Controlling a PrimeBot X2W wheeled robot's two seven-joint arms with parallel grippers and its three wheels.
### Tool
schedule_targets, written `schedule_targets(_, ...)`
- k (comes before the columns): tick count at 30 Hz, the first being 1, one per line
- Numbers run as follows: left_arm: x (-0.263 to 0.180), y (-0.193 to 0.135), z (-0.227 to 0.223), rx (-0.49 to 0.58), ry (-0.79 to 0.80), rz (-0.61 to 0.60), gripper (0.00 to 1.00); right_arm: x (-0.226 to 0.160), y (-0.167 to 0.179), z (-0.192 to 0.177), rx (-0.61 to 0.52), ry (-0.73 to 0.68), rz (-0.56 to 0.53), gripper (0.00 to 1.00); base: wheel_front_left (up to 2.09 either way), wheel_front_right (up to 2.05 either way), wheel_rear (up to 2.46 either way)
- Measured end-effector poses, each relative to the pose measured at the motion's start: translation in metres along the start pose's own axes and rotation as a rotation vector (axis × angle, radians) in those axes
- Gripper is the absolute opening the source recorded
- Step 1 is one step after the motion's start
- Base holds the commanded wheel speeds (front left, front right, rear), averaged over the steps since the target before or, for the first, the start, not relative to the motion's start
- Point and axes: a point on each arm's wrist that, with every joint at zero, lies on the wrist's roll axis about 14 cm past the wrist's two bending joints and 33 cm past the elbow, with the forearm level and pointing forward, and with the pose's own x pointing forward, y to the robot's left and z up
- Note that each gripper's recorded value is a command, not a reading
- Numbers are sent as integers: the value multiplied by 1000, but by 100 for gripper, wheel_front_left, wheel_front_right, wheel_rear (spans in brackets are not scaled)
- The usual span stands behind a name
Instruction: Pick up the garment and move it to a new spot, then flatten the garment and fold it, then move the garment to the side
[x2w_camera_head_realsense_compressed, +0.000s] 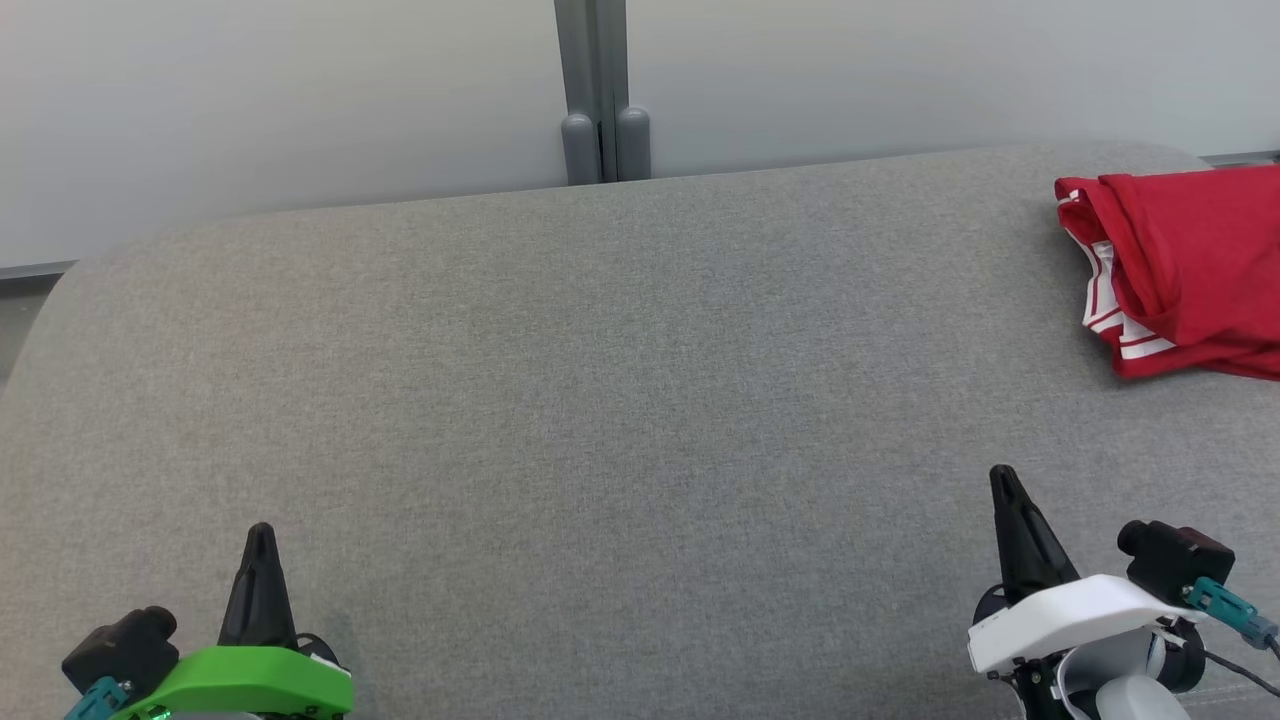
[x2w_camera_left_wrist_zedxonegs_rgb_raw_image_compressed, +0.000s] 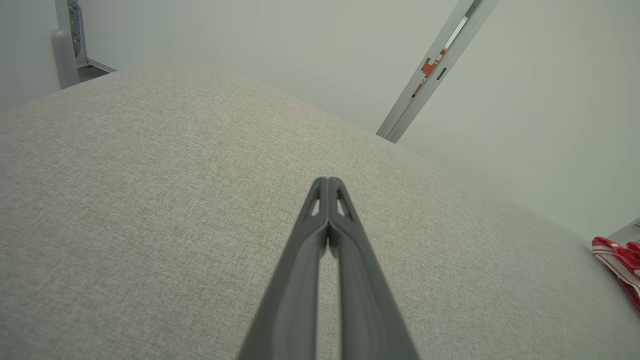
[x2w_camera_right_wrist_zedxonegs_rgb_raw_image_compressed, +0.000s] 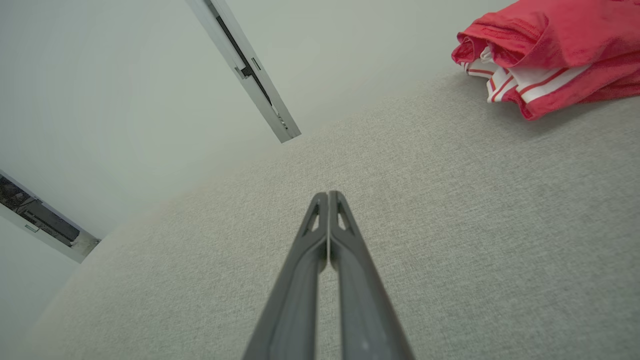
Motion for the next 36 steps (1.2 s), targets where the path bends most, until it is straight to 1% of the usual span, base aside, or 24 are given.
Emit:
schedule_targets(19, 4, -1, 3, -284, 16, 18, 0, 4, -12, 7, 287, -5, -56, 0, 0, 0, 0)
schedule_targets(36, 9, -6, 8, -488, 22, 6, 0, 6, -18, 10, 498, -11, -81, 0, 0, 0, 0)
